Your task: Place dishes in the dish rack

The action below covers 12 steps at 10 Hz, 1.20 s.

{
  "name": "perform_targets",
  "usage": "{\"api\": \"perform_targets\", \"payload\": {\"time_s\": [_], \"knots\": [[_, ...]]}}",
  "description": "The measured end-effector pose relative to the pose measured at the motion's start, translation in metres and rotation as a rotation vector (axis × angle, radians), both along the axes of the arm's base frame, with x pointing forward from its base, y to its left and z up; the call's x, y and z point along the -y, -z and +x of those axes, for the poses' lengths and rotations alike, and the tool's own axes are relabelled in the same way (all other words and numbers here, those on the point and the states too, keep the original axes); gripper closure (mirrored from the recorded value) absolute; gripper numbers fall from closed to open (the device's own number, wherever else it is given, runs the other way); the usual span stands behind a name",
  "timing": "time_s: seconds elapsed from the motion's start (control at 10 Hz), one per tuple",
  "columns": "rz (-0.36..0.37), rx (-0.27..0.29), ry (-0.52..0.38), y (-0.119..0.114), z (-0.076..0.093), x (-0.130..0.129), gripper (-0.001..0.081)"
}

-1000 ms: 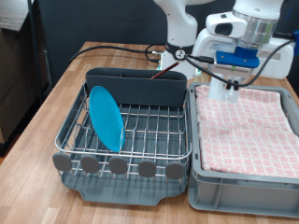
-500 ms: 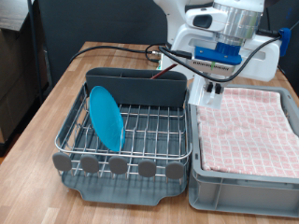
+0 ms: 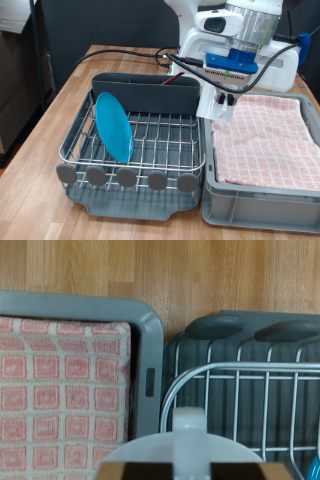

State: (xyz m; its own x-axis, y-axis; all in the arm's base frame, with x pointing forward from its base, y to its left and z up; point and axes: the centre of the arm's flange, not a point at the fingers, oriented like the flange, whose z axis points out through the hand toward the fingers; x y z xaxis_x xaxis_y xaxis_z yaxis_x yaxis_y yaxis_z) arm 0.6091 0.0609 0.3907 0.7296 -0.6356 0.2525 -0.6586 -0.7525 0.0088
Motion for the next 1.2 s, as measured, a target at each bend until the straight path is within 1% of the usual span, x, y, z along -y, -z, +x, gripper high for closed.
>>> {"api": "perform_targets", "payload": {"time_s": [0.2, 0.3, 0.5, 0.8, 1.2], "knots": [[-0.012, -0.01, -0.019, 0.004, 0.018, 0.003, 0.0736], [-0.016, -0.021, -0.014, 0.006, 0.029, 0.005, 0.0736], [-0.013, -0.017, 0.006, 0.01, 0.044, 0.01, 0.0736], [0.001, -0.016, 0.029, 0.022, 0.056, 0.02, 0.0736], [0.014, -0.025, 0.021, 0.038, 0.07, 0.034, 0.0736]]}}
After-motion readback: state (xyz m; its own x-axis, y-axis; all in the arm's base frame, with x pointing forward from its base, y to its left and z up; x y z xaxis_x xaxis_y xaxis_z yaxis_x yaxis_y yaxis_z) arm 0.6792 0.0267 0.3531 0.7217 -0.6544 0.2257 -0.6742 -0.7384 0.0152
